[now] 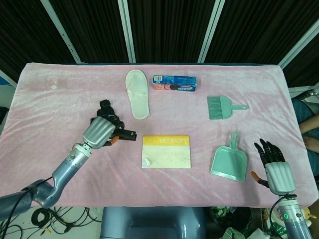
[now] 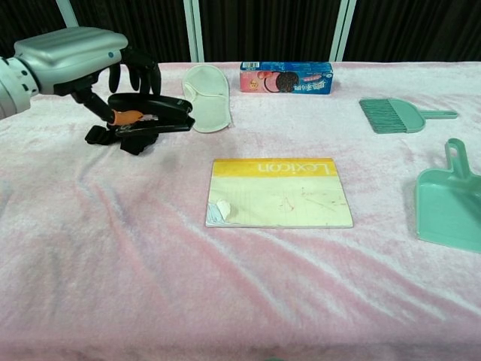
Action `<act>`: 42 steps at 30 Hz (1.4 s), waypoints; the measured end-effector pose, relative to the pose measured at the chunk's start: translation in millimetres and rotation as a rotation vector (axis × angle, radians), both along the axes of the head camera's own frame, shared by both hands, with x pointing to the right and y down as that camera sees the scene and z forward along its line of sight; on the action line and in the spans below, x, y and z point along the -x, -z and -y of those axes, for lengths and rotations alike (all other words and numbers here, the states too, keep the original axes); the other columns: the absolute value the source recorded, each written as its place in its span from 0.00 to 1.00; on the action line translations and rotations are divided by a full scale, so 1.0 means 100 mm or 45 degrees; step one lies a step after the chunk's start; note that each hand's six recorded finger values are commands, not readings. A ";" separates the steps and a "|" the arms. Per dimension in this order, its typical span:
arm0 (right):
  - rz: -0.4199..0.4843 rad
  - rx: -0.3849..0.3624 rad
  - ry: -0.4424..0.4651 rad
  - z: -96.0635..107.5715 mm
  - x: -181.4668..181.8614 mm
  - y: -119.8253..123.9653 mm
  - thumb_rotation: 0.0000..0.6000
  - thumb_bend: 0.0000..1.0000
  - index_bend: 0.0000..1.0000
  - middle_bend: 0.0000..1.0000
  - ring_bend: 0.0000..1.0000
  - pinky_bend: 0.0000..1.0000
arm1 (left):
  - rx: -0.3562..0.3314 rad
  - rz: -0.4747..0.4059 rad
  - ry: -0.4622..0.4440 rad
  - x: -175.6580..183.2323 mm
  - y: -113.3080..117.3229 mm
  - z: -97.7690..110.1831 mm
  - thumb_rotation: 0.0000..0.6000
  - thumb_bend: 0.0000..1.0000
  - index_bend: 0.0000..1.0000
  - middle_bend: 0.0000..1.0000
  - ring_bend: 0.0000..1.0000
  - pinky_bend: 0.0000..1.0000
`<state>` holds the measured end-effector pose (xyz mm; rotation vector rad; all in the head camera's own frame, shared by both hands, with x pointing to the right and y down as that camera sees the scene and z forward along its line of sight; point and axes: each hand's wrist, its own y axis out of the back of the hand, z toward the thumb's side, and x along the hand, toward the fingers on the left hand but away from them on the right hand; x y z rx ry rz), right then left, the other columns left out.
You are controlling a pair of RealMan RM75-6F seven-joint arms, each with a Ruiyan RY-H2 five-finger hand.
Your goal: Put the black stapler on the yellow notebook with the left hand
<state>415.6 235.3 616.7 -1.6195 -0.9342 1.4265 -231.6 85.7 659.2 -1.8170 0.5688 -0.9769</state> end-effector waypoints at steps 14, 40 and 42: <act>-0.020 -0.015 0.006 0.01 -0.02 0.02 1.00 0.14 0.03 0.00 0.03 0.10 | 0.105 0.078 -0.005 -1.07 -0.13 -0.16 1.00 0.46 0.54 0.59 0.38 0.51; -0.023 -0.014 0.000 0.03 -0.05 0.02 1.00 0.14 0.03 0.00 0.03 0.10 | 0.077 0.189 -0.013 -1.85 -0.43 -0.36 1.00 0.37 0.48 0.55 0.38 0.51; -0.024 -0.014 0.000 0.03 -0.05 0.01 1.00 0.14 0.03 0.00 0.03 0.10 | 0.082 0.189 -0.012 -1.85 -0.44 -0.36 1.00 0.33 0.47 0.53 0.38 0.51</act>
